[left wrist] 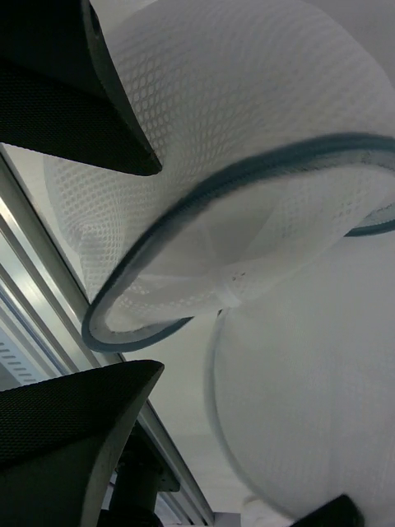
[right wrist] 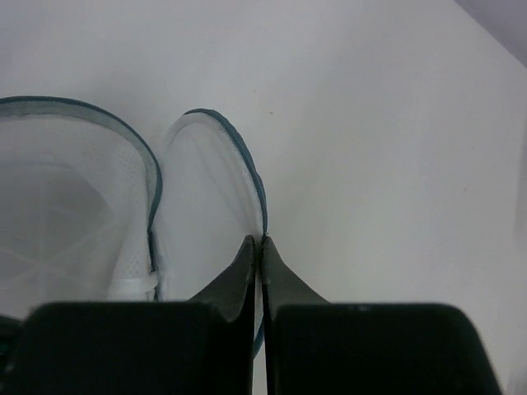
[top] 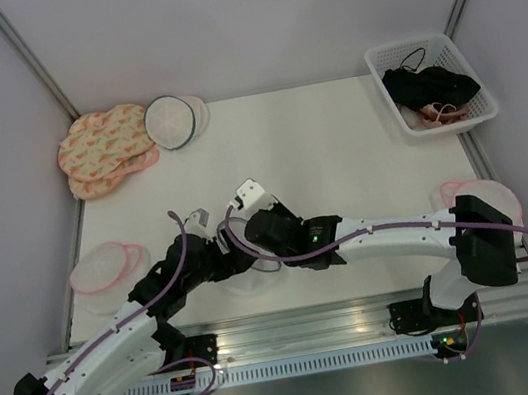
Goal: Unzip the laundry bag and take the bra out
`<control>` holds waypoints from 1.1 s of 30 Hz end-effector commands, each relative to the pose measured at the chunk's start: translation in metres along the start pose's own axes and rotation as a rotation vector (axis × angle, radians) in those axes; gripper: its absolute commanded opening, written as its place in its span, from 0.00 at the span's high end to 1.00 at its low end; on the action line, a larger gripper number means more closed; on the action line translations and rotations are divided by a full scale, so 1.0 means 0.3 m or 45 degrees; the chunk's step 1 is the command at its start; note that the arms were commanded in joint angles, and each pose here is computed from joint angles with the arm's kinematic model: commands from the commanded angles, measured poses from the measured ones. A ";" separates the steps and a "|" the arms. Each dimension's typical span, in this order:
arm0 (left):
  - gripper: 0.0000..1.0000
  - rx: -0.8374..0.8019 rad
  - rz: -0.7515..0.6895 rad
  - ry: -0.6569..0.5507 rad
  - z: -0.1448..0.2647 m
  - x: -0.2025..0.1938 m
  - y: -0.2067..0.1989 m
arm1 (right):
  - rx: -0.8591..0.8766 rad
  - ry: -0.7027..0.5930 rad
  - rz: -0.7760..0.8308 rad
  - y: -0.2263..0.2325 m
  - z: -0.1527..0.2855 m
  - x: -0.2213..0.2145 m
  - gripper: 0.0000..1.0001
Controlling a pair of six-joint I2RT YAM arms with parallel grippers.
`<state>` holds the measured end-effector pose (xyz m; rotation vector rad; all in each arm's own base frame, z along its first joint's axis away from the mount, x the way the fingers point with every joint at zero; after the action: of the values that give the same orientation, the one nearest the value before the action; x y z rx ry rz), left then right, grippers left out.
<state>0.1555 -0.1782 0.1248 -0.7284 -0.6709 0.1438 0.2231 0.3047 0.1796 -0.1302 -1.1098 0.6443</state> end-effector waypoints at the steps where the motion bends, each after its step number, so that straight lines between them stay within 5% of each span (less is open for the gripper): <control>1: 0.05 0.004 0.040 -0.047 -0.019 0.009 0.006 | 0.067 -0.198 -0.060 0.025 0.056 0.148 1.00; 8: 0.05 -0.042 0.061 -0.046 -0.041 0.006 -0.009 | 0.129 -0.282 -0.065 0.050 0.122 0.202 1.00; 18: 0.05 -0.266 0.064 -0.142 -0.014 0.091 -0.149 | -0.398 -0.095 -0.003 -0.218 0.106 0.098 1.00; 28: 0.03 -0.152 0.115 -0.305 0.075 0.155 -0.121 | -0.937 0.152 0.130 -0.593 0.113 0.006 1.00; 33: 0.02 -0.107 0.132 -0.348 0.107 0.156 -0.090 | -0.796 0.162 0.235 -0.567 0.060 0.025 1.00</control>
<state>0.1688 -0.1718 0.1769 -0.8572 -0.8825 0.2553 0.2797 0.1596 0.2551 -0.8061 -1.1545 0.3418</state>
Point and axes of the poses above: each gripper's point midway between its finger pads, its own z axis back along the fingers, its own y axis along the line the jaws close on, x = y × z, the point moved 4 cm from there along z, back along the fingers, and after that the axes turned 4 degrees about z, right-handed, at the moved point
